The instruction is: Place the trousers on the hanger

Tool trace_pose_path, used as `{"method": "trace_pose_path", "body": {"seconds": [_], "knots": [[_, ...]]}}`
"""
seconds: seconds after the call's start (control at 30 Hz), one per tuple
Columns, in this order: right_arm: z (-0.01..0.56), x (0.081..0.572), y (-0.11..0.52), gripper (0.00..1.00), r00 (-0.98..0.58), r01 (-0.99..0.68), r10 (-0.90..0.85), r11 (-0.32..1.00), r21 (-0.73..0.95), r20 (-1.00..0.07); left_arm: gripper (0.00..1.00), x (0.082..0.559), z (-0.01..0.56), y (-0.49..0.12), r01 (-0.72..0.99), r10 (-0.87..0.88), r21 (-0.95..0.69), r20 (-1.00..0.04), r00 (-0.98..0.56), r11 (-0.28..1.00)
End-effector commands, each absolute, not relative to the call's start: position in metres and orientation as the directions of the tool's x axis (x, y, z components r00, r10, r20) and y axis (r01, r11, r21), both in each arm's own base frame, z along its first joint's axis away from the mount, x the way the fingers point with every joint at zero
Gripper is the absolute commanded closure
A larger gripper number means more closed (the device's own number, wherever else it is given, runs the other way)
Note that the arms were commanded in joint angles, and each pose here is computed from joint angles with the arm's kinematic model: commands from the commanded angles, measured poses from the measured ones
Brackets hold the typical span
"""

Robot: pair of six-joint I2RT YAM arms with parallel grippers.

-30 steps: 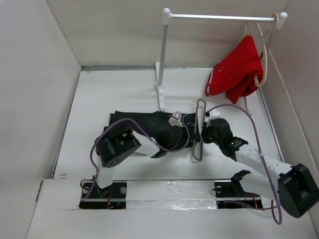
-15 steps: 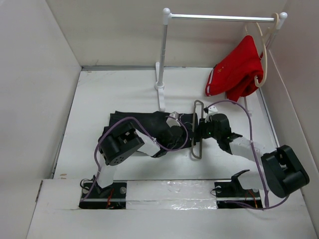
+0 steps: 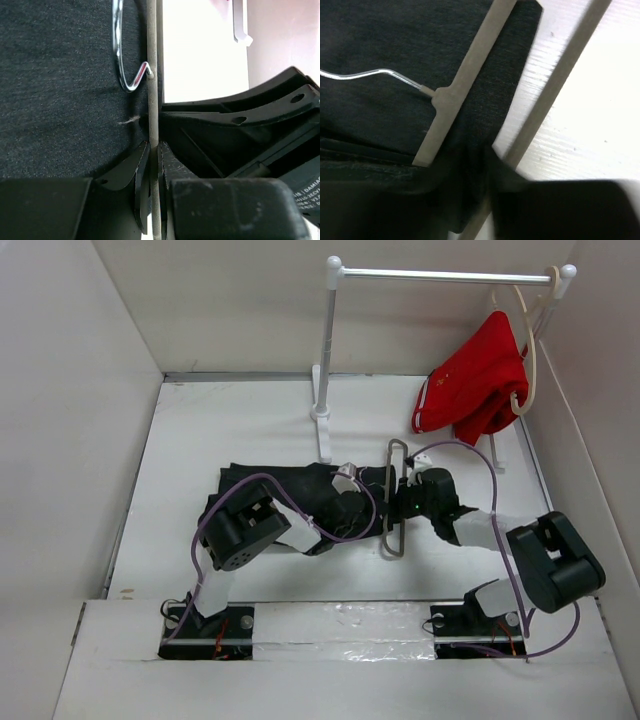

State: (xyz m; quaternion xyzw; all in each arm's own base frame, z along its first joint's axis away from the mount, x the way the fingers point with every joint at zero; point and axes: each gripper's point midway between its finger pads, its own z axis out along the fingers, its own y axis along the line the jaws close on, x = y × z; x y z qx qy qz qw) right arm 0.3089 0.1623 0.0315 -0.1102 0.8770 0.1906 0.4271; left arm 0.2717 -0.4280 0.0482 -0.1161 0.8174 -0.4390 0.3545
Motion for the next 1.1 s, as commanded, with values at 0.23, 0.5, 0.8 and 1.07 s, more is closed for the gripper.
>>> {"method": "trace_pose_path", "body": {"seconds": [0.23,0.5,0.8,1.07], "knots": [[0.089,0.317,0.142,1.0,-0.476,-0.351,0.067,0.9,0.259,-0.877,1.0,0.283,0.068,-0.417,0.186,-0.512,-0.775,-0.557,-0.653,0.604],[0.115,0.301,0.095,1.0,-0.422,-0.231,0.117,0.945,0.232,-0.899,1.0,0.285,0.072,-0.383,0.173,-0.531,-0.743,-0.601,-0.598,0.646],[0.137,0.292,0.035,1.0,-0.319,-0.072,0.211,0.967,0.246,-0.924,1.0,0.282,0.066,-0.345,0.147,-0.51,-0.685,-0.651,-0.563,0.713],[0.166,0.304,0.004,1.0,-0.27,-0.065,0.213,0.969,0.239,-0.939,1.0,0.272,0.064,-0.319,0.139,-0.47,-0.63,-0.691,-0.55,0.764]]}}
